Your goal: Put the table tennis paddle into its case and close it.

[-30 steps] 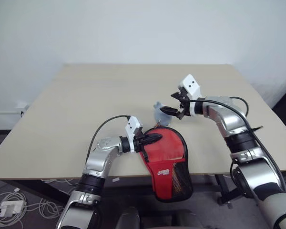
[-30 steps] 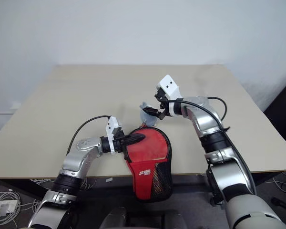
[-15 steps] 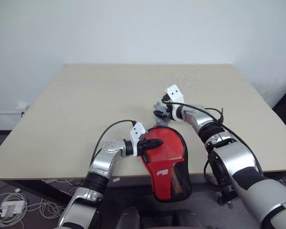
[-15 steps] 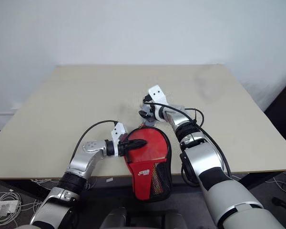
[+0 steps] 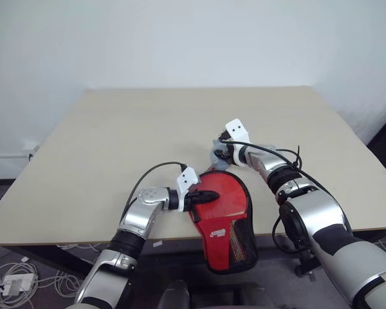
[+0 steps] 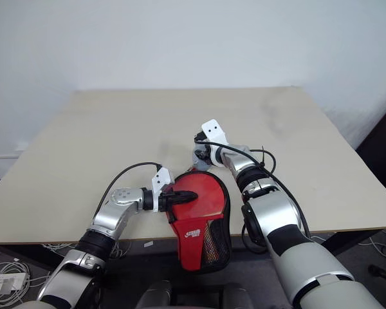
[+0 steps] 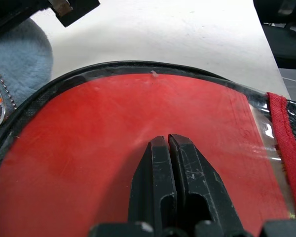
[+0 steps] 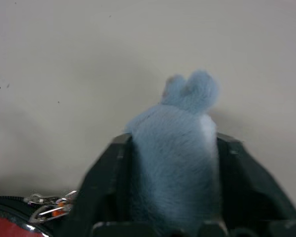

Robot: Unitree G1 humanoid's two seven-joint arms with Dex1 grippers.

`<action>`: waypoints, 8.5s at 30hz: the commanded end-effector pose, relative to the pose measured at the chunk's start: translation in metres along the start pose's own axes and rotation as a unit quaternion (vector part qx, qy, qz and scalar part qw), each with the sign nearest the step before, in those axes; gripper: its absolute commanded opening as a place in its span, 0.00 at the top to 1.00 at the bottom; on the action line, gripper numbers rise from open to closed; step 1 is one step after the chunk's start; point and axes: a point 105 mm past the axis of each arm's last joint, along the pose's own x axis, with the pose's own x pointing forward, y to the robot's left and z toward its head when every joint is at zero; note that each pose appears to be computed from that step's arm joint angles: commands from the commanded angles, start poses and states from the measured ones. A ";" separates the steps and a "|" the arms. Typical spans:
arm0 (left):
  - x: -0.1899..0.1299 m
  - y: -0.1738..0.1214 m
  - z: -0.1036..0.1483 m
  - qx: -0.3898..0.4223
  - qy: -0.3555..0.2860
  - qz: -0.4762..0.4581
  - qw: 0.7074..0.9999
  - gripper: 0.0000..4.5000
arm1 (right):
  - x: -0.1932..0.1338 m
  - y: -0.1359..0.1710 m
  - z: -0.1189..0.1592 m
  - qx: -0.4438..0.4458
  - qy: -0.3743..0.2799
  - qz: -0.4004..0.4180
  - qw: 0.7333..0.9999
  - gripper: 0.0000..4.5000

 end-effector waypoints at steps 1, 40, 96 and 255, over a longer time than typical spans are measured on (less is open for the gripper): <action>-0.001 -0.006 -0.024 -0.020 0.044 -0.012 0.999 1.00 | -0.004 -0.004 0.024 -0.014 -0.028 -0.004 0.999 0.78; 0.009 -0.002 -0.042 0.003 0.059 -0.003 0.998 1.00 | -0.060 -0.049 0.043 -0.152 -0.067 -0.043 0.985 0.99; 0.006 -0.001 -0.048 0.007 0.052 -0.009 0.999 1.00 | -0.191 0.010 -0.076 -0.249 0.066 0.206 0.944 0.99; 0.013 0.006 -0.044 0.014 0.065 -0.019 0.998 1.00 | -0.242 0.095 -0.121 -0.151 0.121 0.430 0.882 1.00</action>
